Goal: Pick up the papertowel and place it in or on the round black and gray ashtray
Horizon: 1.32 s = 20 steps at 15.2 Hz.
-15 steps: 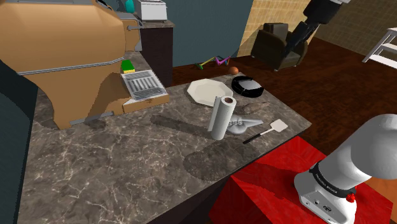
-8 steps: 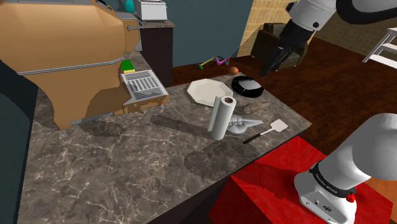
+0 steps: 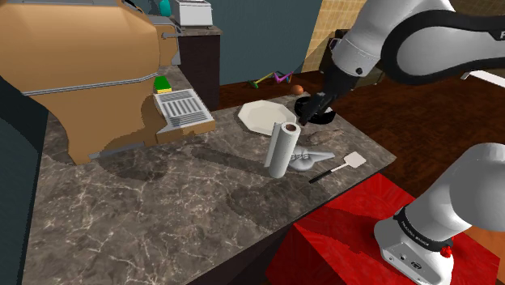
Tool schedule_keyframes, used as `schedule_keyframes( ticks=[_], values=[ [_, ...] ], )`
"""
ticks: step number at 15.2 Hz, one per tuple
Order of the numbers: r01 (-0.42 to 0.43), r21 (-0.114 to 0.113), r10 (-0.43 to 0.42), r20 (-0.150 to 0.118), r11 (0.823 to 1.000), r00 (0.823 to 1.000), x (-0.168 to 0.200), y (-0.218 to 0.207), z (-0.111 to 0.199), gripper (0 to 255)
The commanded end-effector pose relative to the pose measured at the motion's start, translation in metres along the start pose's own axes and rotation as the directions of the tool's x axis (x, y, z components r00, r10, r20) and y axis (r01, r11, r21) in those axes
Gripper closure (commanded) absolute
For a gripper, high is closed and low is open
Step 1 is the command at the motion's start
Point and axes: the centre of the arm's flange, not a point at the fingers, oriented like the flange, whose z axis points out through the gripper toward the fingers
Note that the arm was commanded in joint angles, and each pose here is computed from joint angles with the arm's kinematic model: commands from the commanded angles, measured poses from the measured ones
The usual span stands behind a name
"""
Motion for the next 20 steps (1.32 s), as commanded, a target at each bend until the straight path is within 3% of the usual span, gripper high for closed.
schedule_keyframes(
  ticks=[1, 10, 18, 19, 20],
  values=[
    [-0.005, 0.007, 0.005, -0.004, 1.0, 1.0, -0.001, -0.017, 0.019, 0],
    [-0.007, 0.01, 0.007, -0.006, 1.0, 1.0, 0.0, -0.026, 0.069, 0],
    [-0.007, 0.01, 0.007, -0.006, 1.0, 1.0, 0.0, -0.026, 0.069, 0],
    [-0.007, 0.01, 0.007, -0.006, 1.0, 1.0, 0.0, -0.026, 0.069, 255],
    [-0.007, 0.01, 0.007, -0.006, 1.0, 1.0, 0.0, -0.026, 0.069, 255]
  ],
)
